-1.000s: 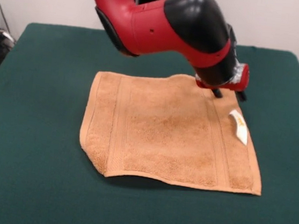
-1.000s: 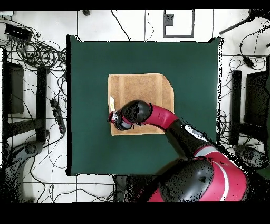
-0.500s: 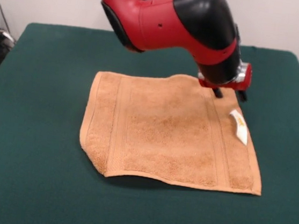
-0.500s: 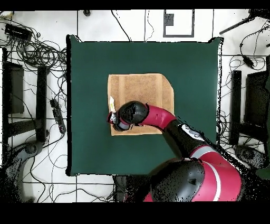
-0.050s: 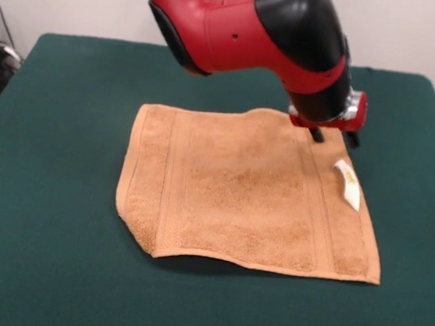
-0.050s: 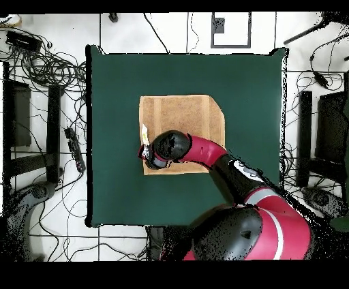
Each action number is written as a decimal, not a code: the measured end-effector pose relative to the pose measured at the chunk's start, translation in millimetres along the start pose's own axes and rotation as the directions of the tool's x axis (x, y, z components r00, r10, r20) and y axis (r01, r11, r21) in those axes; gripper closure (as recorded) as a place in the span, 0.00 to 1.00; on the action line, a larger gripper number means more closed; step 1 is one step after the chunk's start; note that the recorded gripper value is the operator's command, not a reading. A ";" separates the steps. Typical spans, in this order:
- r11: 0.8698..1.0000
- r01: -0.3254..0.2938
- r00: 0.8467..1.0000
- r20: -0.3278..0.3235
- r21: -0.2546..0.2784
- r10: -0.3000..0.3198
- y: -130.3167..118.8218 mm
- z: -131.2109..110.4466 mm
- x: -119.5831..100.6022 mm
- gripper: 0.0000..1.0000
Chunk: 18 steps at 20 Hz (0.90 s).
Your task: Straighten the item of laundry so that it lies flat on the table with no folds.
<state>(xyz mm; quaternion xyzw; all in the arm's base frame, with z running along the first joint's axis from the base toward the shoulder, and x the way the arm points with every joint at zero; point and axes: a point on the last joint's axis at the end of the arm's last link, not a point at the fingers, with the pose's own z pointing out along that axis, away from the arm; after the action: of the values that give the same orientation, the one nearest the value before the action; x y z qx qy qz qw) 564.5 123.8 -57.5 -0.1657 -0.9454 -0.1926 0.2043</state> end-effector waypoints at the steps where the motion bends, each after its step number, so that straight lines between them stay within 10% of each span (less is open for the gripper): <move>1: 1.000 -0.002 1.000 0.000 -0.001 0.002 -0.2 0.0 -0.1 0.00; 18: 0.980 -0.109 0.993 -0.070 -0.164 0.098 -23.4 -2.5 -10.5 0.00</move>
<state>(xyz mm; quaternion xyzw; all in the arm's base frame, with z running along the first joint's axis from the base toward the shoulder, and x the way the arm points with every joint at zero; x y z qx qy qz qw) 565.1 99.9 -67.0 -0.2253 -0.9091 -0.2658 0.2285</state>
